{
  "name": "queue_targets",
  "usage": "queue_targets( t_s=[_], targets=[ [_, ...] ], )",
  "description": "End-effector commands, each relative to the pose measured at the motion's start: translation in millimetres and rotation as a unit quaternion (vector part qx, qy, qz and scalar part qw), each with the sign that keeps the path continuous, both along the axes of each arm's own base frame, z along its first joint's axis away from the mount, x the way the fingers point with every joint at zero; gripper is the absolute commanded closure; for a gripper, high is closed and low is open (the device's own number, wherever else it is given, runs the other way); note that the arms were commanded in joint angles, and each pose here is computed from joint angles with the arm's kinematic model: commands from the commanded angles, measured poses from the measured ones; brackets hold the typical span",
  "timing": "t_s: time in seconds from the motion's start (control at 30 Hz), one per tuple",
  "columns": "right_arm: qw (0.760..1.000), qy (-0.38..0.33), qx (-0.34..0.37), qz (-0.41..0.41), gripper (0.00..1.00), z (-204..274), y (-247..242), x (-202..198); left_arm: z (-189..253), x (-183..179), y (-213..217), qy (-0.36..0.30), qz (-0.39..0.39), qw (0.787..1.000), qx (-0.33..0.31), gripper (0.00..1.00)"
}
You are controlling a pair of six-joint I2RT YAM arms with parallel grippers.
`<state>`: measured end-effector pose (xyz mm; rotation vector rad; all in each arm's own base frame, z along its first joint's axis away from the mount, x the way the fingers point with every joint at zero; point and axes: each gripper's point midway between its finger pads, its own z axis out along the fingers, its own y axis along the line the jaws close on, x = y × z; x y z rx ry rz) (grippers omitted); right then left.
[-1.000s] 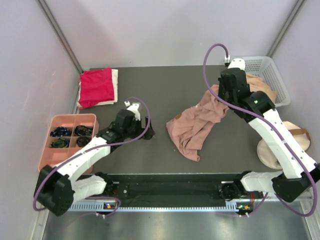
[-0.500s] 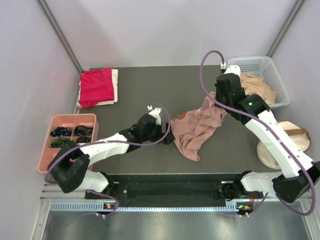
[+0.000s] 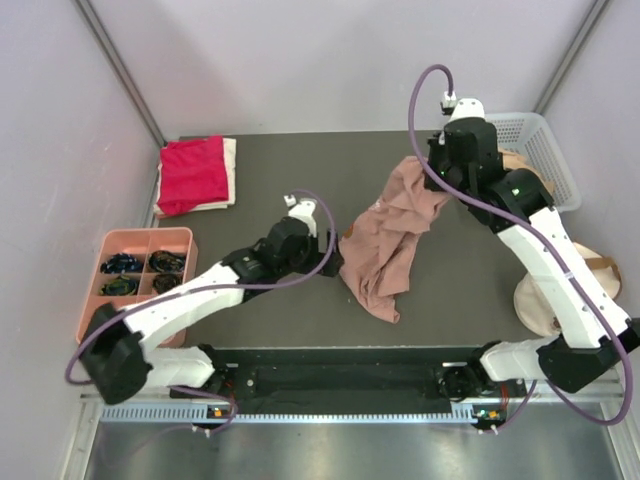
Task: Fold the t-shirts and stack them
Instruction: Move the tshirt to the center of the board
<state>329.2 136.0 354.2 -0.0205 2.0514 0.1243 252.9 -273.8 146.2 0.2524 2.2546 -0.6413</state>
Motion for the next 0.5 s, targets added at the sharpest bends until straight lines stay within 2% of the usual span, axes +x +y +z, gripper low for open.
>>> queue_targets(
  t_s=[0.0, 0.03, 0.2, 0.47],
  targets=[
    [0.991, 0.016, 0.049, 0.121, 1.00, 0.5, 71.9, -8.0, 76.1, 2.3, 56.9, -0.069, 0.107, 0.992, 0.005, 0.01],
    [0.986, 0.024, 0.050, 0.157, 1.00, -3.3, 95.8, -18.8, 77.7, -3.8, 68.3, -0.064, 0.116, 0.991, 0.019, 0.01],
    [0.969, 0.071, 0.052, 0.230, 1.00, -36.7, 164.2, -41.3, 120.7, -12.4, 112.5, -0.083, 0.196, 0.977, 0.021, 0.01],
    [0.943, 0.124, 0.060, 0.303, 1.00, -73.9, 233.8, -100.9, 154.3, -21.7, 158.6, -0.110, 0.271, 0.956, 0.038, 0.01]
  ],
)
